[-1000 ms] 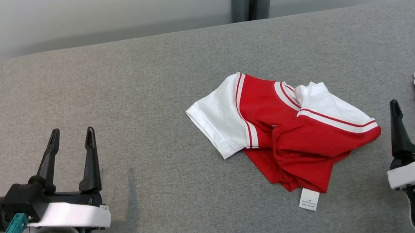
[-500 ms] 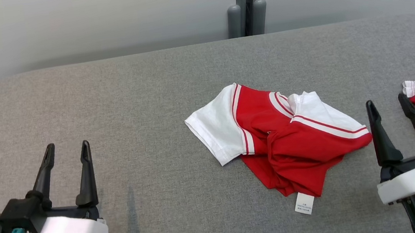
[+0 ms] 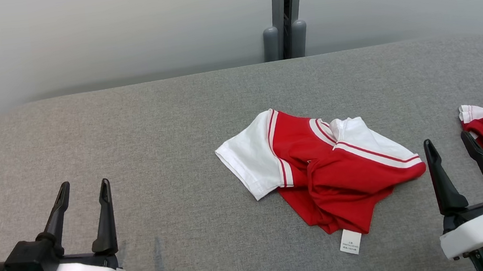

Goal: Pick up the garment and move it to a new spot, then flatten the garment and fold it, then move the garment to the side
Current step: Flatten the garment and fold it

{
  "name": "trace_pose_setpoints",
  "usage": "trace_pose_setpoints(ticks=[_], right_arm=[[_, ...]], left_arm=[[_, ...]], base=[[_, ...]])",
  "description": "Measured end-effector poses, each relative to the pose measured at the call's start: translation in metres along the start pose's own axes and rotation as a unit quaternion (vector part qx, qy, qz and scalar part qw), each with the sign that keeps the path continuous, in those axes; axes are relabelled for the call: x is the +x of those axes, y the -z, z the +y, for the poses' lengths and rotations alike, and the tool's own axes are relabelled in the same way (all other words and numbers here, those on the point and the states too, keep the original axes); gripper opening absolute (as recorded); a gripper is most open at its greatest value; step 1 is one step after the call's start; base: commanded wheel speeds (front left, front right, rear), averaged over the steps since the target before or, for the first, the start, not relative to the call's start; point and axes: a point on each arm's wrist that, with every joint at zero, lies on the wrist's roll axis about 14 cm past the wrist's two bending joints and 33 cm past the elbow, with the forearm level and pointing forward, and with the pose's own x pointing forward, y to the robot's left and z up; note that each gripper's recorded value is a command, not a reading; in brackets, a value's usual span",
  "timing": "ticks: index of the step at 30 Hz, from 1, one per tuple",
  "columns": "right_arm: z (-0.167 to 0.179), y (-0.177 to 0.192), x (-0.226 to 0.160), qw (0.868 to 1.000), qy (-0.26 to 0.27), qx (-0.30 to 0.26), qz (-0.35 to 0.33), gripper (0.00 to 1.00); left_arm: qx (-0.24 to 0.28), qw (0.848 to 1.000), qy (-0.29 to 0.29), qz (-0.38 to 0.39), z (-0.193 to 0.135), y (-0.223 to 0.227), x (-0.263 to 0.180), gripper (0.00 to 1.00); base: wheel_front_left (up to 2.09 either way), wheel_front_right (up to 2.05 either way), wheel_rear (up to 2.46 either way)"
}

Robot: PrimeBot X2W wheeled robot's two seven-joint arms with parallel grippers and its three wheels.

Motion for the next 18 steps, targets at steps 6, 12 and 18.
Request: trace_pose_setpoints(ticks=[6,12,18], right_arm=[[0.001,-0.001,0.000,1.000,0.000,0.003,-0.001,1.00],[0.002,0.001,0.001,1.000,-0.001,0.005,0.001,1.00],[0.000,0.006,0.005,1.000,0.002,0.007,0.008,1.00]], left_arm=[[0.001,1.000,-0.002,0.002,0.000,-0.001,-0.002,1.00],[0.001,1.000,-0.002,0.003,-0.001,-0.002,-0.002,1.00],[-0.010,0.997,0.065,0.038,-0.041,0.011,0.003,1.00]], base=[[0.00,0.00,0.00],[0.00,0.00,0.00],[0.00,0.00,0.00]])
